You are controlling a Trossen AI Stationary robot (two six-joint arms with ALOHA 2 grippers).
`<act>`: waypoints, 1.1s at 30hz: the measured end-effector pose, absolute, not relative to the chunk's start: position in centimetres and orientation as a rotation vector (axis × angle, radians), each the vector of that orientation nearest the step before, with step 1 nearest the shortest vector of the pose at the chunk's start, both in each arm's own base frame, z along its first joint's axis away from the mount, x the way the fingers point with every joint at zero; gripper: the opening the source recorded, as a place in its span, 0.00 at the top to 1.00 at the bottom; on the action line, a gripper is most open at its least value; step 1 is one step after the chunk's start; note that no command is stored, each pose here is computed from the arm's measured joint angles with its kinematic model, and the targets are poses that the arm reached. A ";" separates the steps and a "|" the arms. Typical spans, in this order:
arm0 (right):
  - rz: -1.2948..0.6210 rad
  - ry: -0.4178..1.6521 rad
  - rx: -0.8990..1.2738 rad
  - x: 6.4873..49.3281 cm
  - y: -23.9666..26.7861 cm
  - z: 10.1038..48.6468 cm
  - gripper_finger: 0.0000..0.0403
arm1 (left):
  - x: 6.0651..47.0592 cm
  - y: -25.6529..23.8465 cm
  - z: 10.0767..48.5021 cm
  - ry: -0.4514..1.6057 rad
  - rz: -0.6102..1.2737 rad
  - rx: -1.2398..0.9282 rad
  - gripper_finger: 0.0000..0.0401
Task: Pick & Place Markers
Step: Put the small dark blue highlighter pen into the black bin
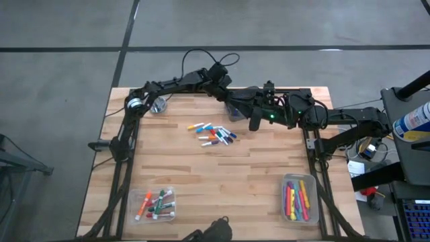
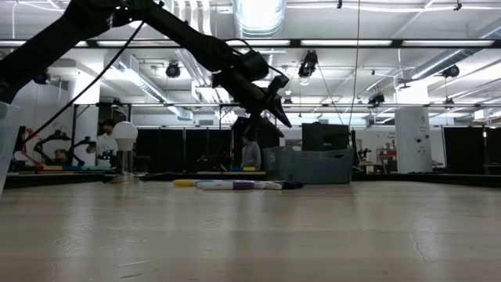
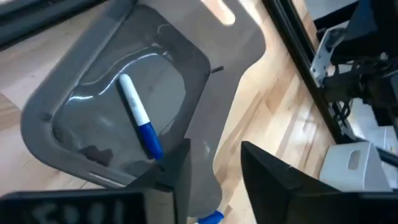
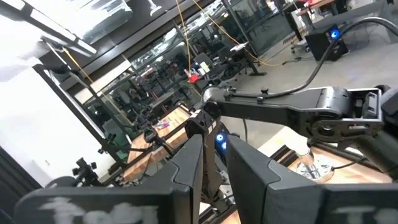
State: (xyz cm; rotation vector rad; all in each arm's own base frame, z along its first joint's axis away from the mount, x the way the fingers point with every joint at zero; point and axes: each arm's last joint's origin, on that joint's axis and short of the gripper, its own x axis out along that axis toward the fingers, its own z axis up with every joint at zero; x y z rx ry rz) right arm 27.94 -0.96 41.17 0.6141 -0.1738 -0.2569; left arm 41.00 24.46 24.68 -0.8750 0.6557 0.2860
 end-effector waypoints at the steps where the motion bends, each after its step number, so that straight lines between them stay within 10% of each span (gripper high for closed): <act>1: -0.258 -0.172 0.606 27.9 -1.0 41.2 0.84 | 41.0 24.6 24.9 0.649 0.287 -0.874 0.66; 33: -0.509 0.494 0.321 28.7 -1.5 32.5 0.84 | 27.9 15.1 45.4 0.359 0.081 -0.562 0.64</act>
